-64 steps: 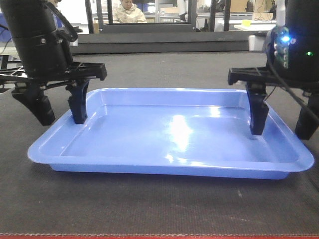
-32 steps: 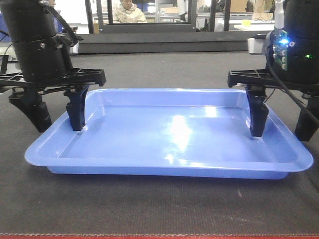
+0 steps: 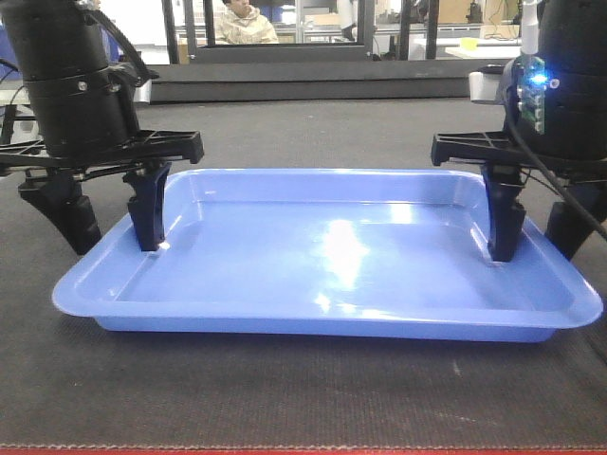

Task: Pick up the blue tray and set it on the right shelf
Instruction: 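Close both grippers on the tray's side rims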

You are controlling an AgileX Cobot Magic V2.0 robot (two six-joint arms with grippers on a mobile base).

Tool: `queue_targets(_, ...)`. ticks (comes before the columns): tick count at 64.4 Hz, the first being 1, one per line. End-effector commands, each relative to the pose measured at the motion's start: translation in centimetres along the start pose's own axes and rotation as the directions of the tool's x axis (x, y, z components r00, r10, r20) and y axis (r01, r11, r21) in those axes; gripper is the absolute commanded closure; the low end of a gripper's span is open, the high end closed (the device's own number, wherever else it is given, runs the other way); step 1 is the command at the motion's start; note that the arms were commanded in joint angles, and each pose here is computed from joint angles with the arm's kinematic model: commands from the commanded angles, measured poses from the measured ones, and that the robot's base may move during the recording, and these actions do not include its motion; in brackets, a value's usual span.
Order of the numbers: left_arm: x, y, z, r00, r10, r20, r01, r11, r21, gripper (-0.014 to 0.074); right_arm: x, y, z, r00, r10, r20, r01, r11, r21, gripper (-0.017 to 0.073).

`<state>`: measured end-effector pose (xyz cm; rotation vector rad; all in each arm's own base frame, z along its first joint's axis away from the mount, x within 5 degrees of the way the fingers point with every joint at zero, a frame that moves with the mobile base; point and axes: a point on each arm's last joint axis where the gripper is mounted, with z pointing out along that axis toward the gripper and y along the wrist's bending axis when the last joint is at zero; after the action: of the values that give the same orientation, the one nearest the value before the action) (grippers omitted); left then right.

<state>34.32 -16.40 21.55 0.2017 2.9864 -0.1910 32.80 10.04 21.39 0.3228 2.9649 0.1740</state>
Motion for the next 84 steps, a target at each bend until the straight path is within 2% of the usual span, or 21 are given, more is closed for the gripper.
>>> queue_targets(1, -0.33, -0.36, -2.61, 0.997, -0.001, 0.071, -0.001, 1.000, 0.031, 0.0393, -0.39, 0.06, -2.12, 0.997, -0.015, 0.071, 0.017, 1.000, -0.023, 0.0253)
queue_targets(11, -0.45, -0.39, -2.62, 0.996, -0.002, 0.084, -0.001, 0.999, 0.034, 0.0496, -0.35, 0.04, -2.12, 0.998, -0.015, 0.067, 0.016, 1.000, -0.022, 0.0253)
queue_targets(20, -0.45, -0.41, -2.62, 0.996, -0.003, 0.084, 0.000, 0.999, 0.036, 0.0539, -0.32, 0.02, -2.12, 0.998, -0.015, 0.063, 0.016, 1.000, -0.020, 0.0253)
queue_targets(53, -0.45, -0.41, -2.62, 0.996, -0.003, 0.084, 0.000, 0.999, 0.036, 0.0540, -0.34, 0.03, -2.12, 0.998, -0.015, 0.066, 0.016, 1.000, -0.021, 0.0256)
queue_targets(65, -0.45, -0.41, -2.62, 0.996, -0.003, 0.084, 0.000, 0.999, 0.036, 0.0540, -0.35, 0.04, -2.12, 0.998, -0.015, 0.067, 0.016, 1.000, -0.022, 0.0317)
queue_targets(84, -0.46, -0.43, -2.62, 0.996, -0.004, 0.085, 0.001, 0.999, 0.039, 0.0540, -0.35, 0.04, -2.12, 0.998, -0.015, 0.067, 0.016, 1.000, -0.022, 0.0316)
